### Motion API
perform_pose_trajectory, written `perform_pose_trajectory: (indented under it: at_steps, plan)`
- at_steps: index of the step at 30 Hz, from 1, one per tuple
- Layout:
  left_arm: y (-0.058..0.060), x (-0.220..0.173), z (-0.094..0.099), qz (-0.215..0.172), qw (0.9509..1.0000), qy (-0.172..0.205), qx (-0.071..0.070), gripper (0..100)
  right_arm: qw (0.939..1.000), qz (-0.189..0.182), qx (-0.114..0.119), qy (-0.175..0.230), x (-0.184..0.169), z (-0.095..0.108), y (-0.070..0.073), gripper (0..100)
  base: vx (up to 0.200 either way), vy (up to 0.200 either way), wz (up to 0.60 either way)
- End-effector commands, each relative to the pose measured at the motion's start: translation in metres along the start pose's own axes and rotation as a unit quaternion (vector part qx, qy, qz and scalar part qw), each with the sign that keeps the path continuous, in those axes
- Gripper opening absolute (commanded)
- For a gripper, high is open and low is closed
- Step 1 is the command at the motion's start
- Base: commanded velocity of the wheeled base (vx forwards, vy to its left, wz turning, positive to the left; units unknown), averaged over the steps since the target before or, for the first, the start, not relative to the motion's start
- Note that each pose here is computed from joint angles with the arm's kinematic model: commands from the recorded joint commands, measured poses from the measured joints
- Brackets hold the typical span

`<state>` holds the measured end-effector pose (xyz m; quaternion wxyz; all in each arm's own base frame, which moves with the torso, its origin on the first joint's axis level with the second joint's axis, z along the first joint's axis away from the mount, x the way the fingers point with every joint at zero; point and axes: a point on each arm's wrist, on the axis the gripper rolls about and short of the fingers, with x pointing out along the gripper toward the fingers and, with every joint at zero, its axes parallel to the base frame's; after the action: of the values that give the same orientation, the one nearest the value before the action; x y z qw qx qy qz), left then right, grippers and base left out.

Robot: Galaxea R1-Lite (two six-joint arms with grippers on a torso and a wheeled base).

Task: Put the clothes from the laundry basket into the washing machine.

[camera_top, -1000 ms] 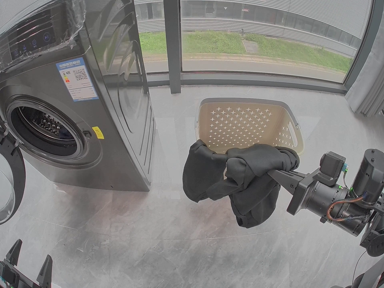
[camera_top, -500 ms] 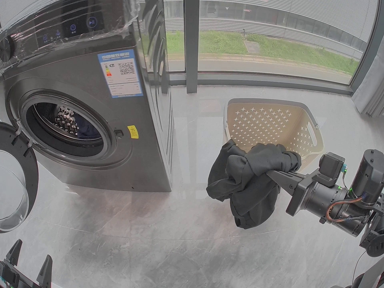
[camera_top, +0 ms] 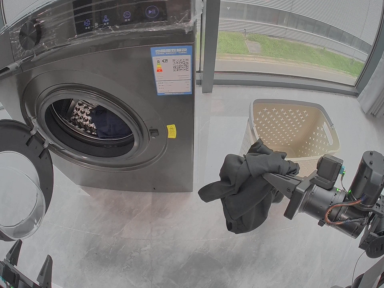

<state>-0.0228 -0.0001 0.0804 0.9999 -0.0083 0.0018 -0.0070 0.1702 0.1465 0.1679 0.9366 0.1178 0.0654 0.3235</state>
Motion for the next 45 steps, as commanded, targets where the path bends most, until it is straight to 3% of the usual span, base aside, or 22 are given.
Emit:
perform_pose_trajectory:
  at_steps: [1,11,17,38,45]
  plan:
    - [0.0001,0.0002,-0.0044,-0.001,1.0,0.002,0.002,100,1.0,-0.001,0.0,0.0,0.0003,-0.0003,-0.0002,0,0.0,0.0,0.0]
    - [0.0001,0.0001,-0.0044,-0.001,1.0,0.001,0.001,100,1.0,-0.002,0.0,0.001,0.0006,-0.0005,-0.0006,0,-0.18,0.0,0.0]
    - [0.0001,0.0001,-0.0044,0.0,1.0,0.001,-0.001,100,1.0,-0.002,0.0,0.002,0.0008,-0.0008,-0.0007,0,0.0,0.0,0.0]
    - [0.0001,0.0001,-0.0044,0.0,1.0,0.001,-0.001,100,1.0,-0.004,0.002,-0.001,0.0013,0.0003,-0.0018,0,0.0,0.2,0.0]
    - [0.0001,0.0002,-0.0044,0.0,1.0,0.002,-0.001,100,1.0,-0.003,0.001,0.001,0.0011,-0.0003,-0.0012,0,-0.029,0.0,0.0]
